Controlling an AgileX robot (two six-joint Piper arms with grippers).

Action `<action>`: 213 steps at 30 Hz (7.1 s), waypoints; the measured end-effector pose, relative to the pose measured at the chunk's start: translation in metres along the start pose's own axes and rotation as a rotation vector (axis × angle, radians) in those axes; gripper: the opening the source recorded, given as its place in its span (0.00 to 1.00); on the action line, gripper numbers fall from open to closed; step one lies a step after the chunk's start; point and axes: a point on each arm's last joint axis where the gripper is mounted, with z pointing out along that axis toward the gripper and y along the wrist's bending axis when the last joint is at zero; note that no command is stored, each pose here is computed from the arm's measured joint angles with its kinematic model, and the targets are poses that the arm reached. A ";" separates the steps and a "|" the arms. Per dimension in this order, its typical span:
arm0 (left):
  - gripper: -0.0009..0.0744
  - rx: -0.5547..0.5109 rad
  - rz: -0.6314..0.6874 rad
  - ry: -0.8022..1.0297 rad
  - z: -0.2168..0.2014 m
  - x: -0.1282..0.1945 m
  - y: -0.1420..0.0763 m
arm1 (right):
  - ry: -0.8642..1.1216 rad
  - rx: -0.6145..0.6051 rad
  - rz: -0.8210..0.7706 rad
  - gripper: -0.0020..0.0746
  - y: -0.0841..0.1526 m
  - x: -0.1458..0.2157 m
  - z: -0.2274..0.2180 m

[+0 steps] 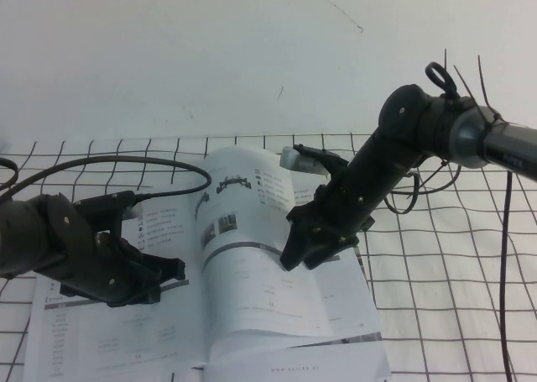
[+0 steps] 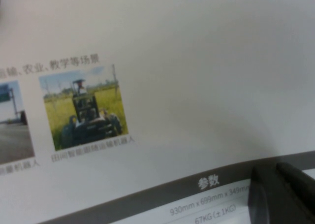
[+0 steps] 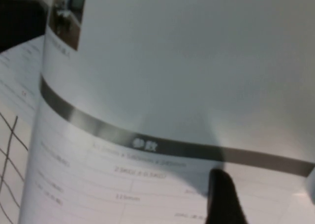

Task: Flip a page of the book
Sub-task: Open the closed book

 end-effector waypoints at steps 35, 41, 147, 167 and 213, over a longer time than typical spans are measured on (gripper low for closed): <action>0.01 0.029 -0.014 -0.033 -0.007 -0.002 -0.004 | -0.246 -0.469 -0.141 0.53 0.057 -0.020 -0.001; 0.01 0.029 -0.014 -0.032 -0.007 -0.002 -0.004 | -0.243 -0.471 -0.147 0.53 0.058 -0.020 0.000; 0.01 -0.256 0.487 -0.122 -0.076 0.081 -0.112 | -0.380 -0.423 -0.342 0.53 0.095 -0.041 -0.067; 0.01 -0.274 0.427 -0.152 -0.077 0.079 -0.110 | -0.155 0.104 -0.262 0.47 0.039 -0.036 -0.066; 0.01 -0.324 0.111 -0.368 -0.102 0.030 -0.064 | 0.060 0.208 -0.319 0.02 0.021 -0.034 0.016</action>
